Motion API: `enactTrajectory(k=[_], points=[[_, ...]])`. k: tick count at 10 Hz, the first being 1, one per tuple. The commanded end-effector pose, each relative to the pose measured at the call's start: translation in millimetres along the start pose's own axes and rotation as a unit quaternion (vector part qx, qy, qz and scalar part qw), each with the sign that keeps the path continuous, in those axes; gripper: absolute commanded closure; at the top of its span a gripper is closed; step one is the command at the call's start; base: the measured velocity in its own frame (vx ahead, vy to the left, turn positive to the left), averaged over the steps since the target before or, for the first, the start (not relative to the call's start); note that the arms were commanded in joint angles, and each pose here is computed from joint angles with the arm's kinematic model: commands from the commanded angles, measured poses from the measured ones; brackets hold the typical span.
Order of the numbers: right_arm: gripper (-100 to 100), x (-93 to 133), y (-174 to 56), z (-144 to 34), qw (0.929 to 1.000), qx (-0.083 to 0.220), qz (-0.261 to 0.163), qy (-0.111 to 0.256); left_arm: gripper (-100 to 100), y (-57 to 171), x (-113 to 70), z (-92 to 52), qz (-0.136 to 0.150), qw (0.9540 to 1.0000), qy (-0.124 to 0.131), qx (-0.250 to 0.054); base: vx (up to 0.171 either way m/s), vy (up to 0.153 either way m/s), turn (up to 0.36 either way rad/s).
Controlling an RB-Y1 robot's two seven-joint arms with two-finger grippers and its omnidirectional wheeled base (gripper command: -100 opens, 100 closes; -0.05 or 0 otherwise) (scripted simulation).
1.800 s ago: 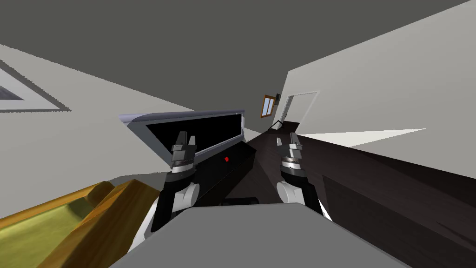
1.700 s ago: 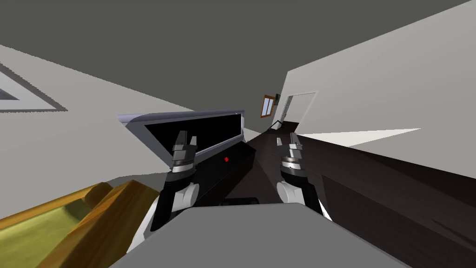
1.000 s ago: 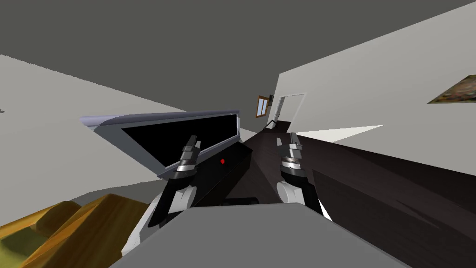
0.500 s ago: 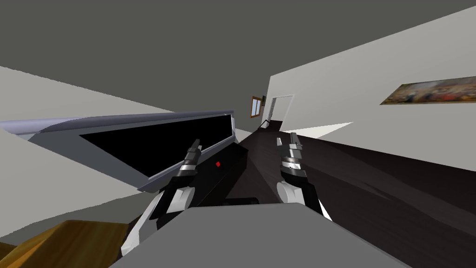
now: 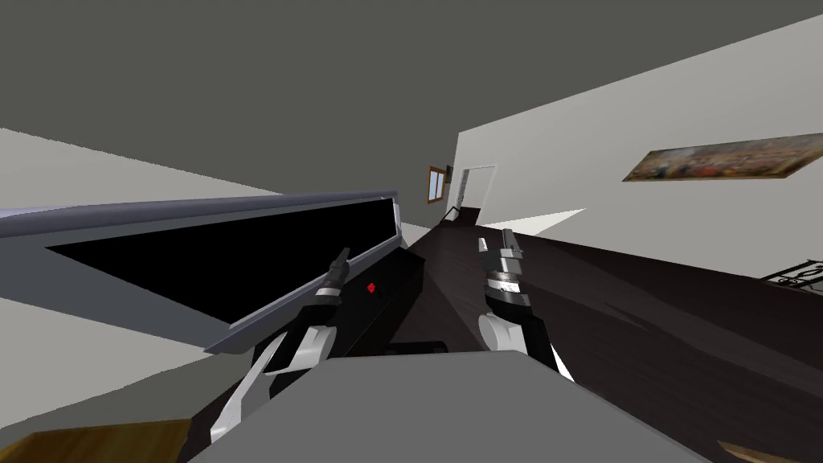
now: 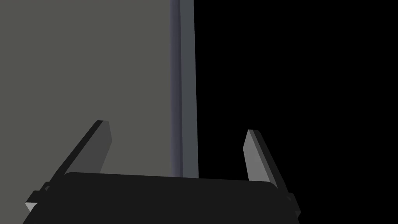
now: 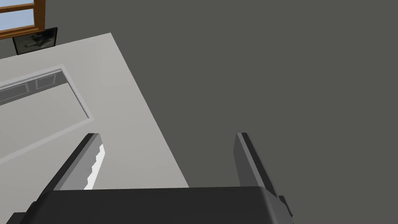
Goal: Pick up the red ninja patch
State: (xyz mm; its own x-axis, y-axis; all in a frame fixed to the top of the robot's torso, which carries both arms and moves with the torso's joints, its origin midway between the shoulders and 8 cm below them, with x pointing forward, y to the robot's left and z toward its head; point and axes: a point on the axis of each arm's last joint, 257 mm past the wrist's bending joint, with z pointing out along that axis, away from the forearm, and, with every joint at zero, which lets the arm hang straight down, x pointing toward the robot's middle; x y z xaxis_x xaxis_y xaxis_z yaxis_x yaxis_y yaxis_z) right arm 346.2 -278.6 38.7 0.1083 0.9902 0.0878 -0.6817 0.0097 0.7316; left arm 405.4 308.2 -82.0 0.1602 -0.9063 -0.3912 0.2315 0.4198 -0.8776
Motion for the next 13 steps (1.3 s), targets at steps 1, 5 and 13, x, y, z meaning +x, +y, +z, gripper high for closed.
enactTrajectory(k=[1, 5, 13], points=[[0, 0.0, 0.0, 0.0, 1.0, 0.0, 0.0, 0.0, -100, 24.2, 1.8, -2.4, 0.004, 0.9993, 0.007, -0.036, 0.036, -0.013, -0.171], [0, 0.0, 0.0, 0.0, 1.0, 0.0, 0.0, 0.0, -100, 69.0, 6.0, -11.6, 0.01, 0.9946, 0.02, -0.102, 0.038, -0.005, -0.153], [0, 0.0, 0.0, 0.0, 1.0, 0.0, 0.0, 0.0, -100, 148.8, 14.2, -42.4, 0.015, 0.9725, 0.048, -0.227, 0.035, -0.004, -0.12]])
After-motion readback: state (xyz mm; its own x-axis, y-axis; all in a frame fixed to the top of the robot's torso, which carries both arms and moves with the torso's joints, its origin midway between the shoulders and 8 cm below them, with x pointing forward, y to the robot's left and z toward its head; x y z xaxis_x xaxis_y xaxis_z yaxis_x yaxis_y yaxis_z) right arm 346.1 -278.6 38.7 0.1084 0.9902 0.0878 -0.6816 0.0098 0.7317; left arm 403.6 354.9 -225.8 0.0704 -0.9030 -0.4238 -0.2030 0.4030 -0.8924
